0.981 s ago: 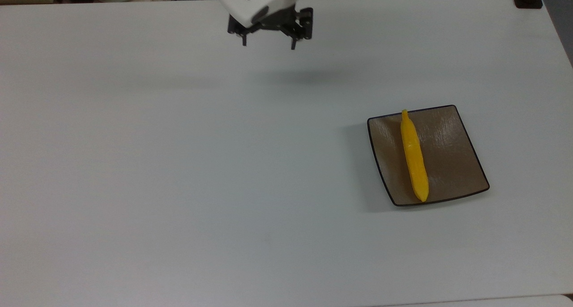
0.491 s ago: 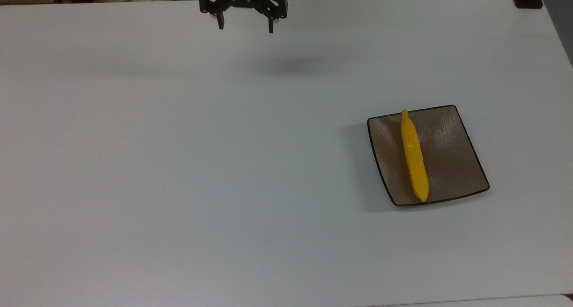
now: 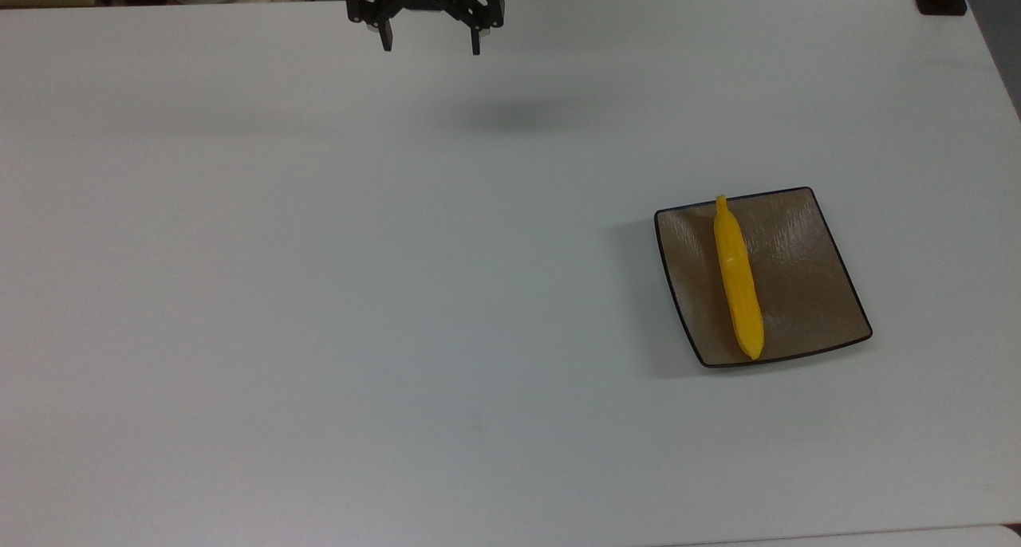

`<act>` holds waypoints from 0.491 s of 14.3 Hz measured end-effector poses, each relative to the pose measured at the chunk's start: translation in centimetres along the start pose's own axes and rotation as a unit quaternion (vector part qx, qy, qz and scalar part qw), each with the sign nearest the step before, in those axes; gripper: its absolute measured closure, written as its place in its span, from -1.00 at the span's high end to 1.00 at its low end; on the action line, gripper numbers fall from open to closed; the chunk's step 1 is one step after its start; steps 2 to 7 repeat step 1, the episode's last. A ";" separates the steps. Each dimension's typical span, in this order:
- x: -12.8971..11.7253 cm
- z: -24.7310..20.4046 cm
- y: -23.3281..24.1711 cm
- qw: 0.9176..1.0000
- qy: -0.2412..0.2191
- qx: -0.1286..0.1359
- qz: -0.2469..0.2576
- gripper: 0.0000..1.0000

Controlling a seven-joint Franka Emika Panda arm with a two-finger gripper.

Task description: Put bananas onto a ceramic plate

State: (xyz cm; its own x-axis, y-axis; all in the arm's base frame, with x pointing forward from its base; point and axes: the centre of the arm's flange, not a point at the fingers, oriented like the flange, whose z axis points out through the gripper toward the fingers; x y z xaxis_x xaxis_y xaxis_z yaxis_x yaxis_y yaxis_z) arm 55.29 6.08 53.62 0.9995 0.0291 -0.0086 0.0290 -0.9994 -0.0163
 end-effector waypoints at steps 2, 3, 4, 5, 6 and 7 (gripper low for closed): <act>0.0 0.0 0.0 1.000 -0.001 0.000 -0.003 1.00; 0.0 0.0 0.0 1.000 -0.001 0.000 -0.003 1.00; 0.0 0.0 0.0 1.000 -0.001 0.000 -0.003 1.00; 0.0 0.0 0.0 1.000 -0.001 0.000 -0.003 1.00; 0.0 0.0 0.0 1.000 -0.001 0.000 -0.003 1.00; 0.0 0.0 0.0 1.000 -0.001 0.000 -0.003 1.00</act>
